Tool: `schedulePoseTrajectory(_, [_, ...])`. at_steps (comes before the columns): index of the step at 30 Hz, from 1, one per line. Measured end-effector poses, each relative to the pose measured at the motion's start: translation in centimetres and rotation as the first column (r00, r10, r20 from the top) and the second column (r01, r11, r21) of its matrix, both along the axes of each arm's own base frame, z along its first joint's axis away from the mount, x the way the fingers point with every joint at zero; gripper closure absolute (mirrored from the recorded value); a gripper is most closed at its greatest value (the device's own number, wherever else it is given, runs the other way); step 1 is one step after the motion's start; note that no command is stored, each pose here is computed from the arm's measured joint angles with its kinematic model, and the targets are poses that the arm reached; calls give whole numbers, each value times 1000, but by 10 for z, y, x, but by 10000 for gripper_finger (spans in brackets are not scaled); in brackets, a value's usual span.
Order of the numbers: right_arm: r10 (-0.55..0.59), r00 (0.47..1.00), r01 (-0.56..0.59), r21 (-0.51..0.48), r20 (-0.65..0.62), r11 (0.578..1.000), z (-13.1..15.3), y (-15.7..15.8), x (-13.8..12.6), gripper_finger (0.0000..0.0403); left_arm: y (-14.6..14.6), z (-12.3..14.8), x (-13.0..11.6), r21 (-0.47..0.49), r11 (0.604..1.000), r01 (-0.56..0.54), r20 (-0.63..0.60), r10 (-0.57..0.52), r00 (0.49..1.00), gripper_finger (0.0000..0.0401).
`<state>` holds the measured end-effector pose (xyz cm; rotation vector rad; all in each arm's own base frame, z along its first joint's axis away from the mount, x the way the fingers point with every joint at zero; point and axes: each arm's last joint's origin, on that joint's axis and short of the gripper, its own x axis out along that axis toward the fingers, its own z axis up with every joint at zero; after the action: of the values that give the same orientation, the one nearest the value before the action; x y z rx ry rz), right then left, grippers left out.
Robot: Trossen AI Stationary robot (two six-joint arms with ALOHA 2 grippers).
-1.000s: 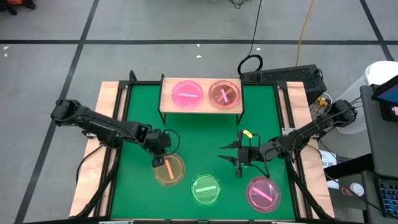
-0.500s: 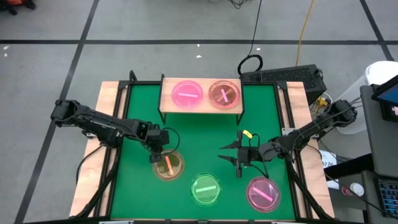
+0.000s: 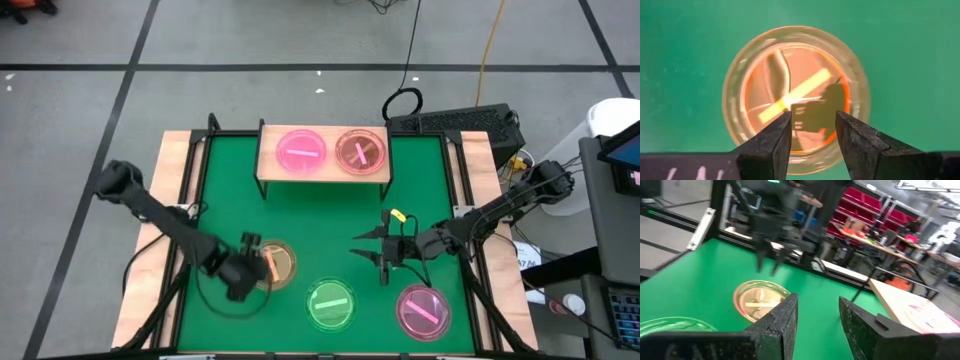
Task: Place and stack plates onto a shelf
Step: Stack the orange plate on top of the pink plate on the shelf
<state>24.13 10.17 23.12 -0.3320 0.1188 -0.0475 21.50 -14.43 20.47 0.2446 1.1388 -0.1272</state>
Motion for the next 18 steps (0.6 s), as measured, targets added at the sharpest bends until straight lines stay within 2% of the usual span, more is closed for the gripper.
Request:
schedulePoseTrajectory(4, [-15, 1000, 15, -5, -7, 1000, -1, -1, 0, 275, -36, -5, 7, 68, 995, 78, 8, -78, 997, 243])
schedulePoseTrajectory(8, [-15, 1000, 15, -3, -4, 1000, 0, -1, 0, 275, -57, -19, 16, 145, 983, 110, -35, -106, 994, 243])
schedulePoseTrajectory(13, [-16, 1000, 16, 9, -2, 1000, 0, -1, 0, 275, -65, -44, 23, 202, 971, 127, -111, -106, 988, 242])
schedulePoseTrajectory(18, [-16, 1000, 16, 20, -1, 1000, 0, -1, 0, 275, -67, -52, 23, 187, 972, 140, -153, -112, 982, 242])
